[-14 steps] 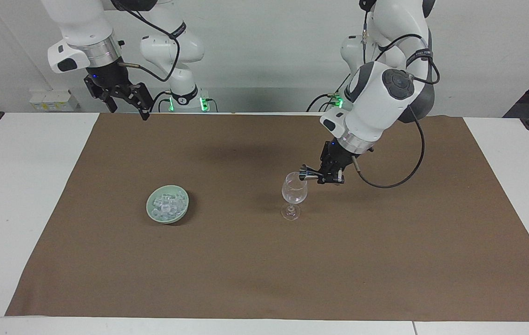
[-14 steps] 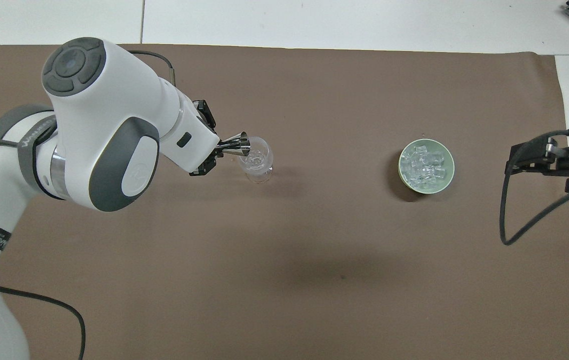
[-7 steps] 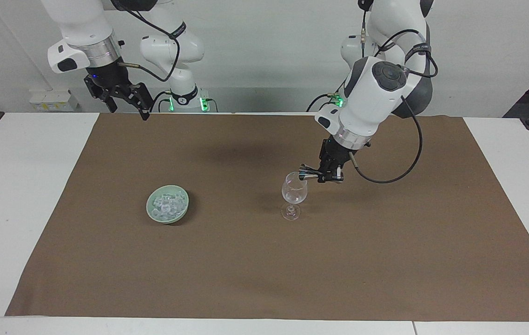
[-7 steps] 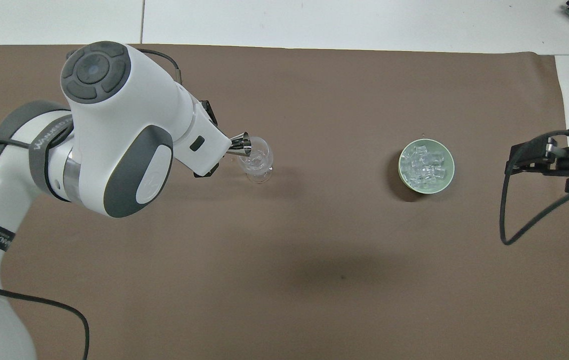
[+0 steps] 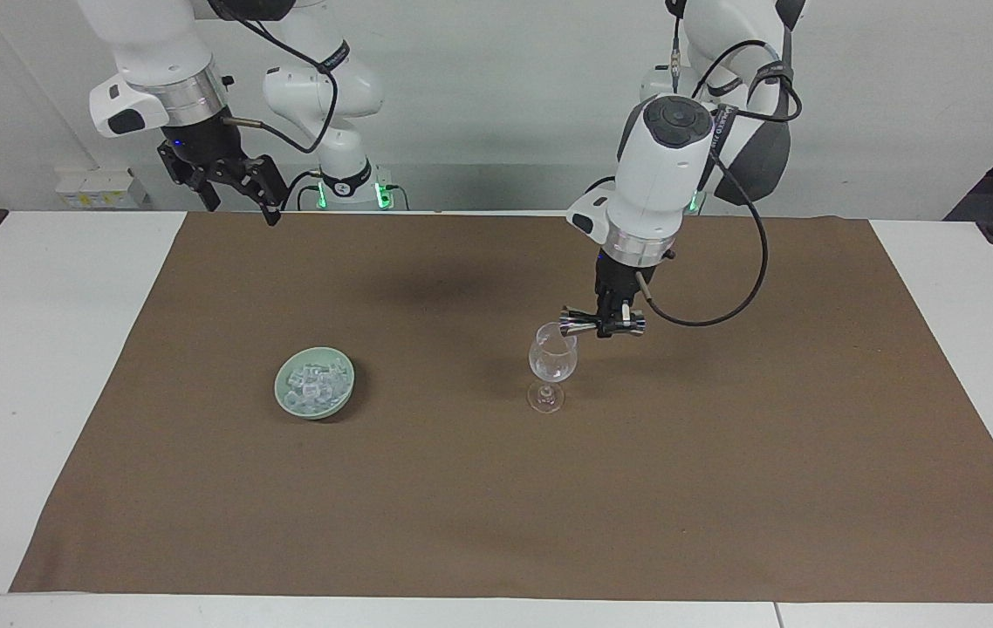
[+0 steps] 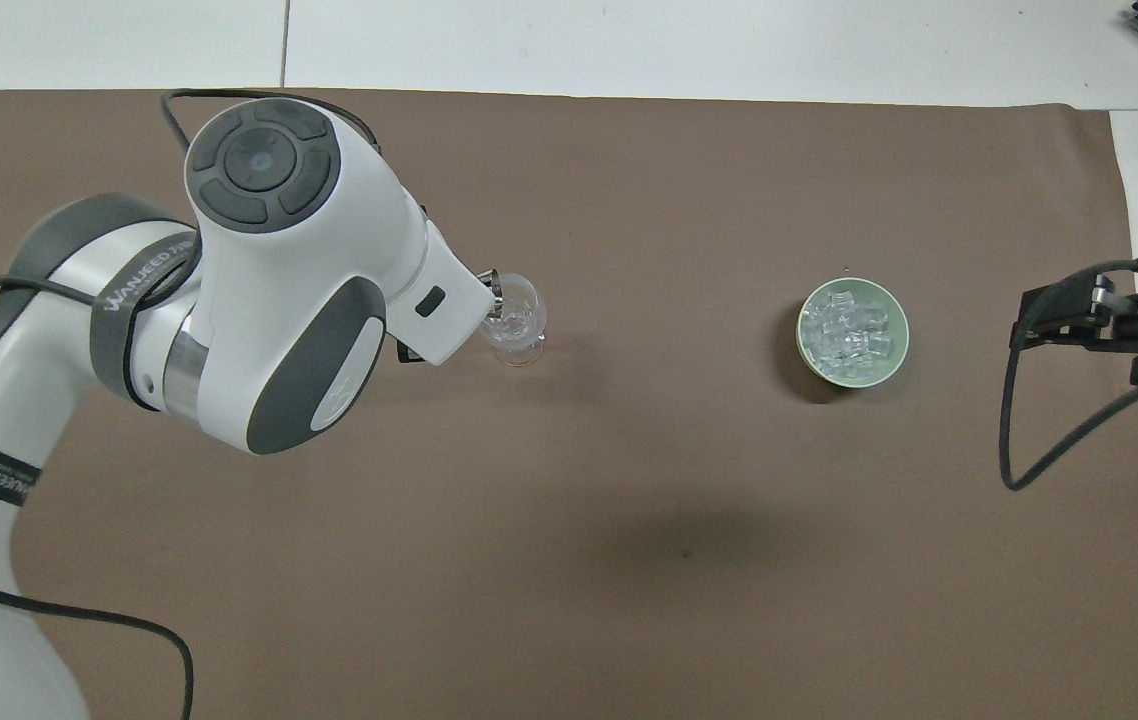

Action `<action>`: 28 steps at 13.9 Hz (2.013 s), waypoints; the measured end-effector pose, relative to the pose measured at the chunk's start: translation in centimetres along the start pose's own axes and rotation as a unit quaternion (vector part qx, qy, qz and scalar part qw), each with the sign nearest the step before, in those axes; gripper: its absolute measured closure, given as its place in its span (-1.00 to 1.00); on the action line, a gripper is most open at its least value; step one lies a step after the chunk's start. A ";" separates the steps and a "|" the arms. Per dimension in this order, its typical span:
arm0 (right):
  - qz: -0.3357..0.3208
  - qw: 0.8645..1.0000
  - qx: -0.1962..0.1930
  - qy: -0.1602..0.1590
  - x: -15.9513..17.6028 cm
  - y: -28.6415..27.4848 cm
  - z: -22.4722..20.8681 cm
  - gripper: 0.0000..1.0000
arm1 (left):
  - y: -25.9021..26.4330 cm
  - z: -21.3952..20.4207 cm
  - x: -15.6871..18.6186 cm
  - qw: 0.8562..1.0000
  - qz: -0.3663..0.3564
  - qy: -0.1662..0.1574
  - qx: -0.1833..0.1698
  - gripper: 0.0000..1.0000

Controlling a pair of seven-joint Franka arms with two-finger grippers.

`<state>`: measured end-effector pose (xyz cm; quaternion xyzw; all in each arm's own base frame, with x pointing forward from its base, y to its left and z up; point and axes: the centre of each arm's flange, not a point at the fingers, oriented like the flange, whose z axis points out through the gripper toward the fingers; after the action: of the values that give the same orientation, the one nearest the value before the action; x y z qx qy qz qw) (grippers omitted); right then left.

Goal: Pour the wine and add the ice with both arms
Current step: 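Hold the silver cup tilted over the clear cup to pour, then carry the silver cup back toward its spot with the left gripper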

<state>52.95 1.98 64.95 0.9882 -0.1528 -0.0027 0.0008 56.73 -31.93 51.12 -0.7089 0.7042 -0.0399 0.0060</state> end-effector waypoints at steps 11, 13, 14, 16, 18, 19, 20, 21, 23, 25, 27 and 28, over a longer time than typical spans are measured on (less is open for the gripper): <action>0.000 1.000 0.000 0.000 0.0 0.0 0.0 -1.00 | 0.0 0.3 0.2 0.997 0.014 -0.069 0.022 0.56; 0.000 1.000 0.000 0.000 0.0 0.0 0.0 -1.00 | 0.0 0.2 0.1 0.997 0.009 -0.069 0.022 0.56; 0.000 1.000 0.000 0.000 0.0 0.0 0.0 -1.00 | -0.1 0.2 0.0 0.998 0.002 -0.063 0.019 0.56; 0.000 1.000 0.000 0.000 0.0 0.0 0.0 -1.00 | -0.9 0.2 -1.4 0.999 -0.024 -0.041 0.004 0.56; 0.000 1.000 0.000 0.000 0.0 0.0 0.0 -1.00 | -2.2 0.2 -4.0 0.999 -0.047 -0.021 -0.008 0.56; 0.000 1.000 0.000 0.000 0.0 0.0 0.0 -1.00 | -3.0 0.1 -5.8 0.998 -0.056 -0.007 -0.015 0.56; 0.000 1.000 0.000 0.000 0.0 0.0 0.0 -1.00 | -3.9 0.0 -7.7 0.998 -0.059 0.011 -0.023 0.56; 0.000 1.000 0.000 0.000 0.0 0.0 0.0 -1.00 | -4.8 0.0 -10.1 0.997 -0.055 0.035 -0.031 0.56; 0.000 1.000 0.000 0.000 0.0 0.0 0.0 -1.00 | -6.6 0.4 -15.0 0.994 -0.042 0.089 -0.043 0.56; 0.000 1.000 0.000 0.000 0.0 0.0 0.0 -1.00 | -8.1 1.2 -20.1 0.988 -0.027 0.145 -0.047 0.56; 0.000 1.000 0.000 0.000 0.0 0.0 0.0 -1.00 | -8.9 2.5 -25.6 0.976 -0.014 0.208 -0.056 0.56; 0.000 1.000 0.000 0.000 0.0 0.0 0.0 -1.00 | -9.1 3.4 -28.4 0.969 -0.009 0.240 -0.060 0.56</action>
<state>52.95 1.98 64.95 0.9882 -0.1528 -0.0027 0.0008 65.91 -3.67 46.93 -0.6837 0.6798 -0.1670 -0.2064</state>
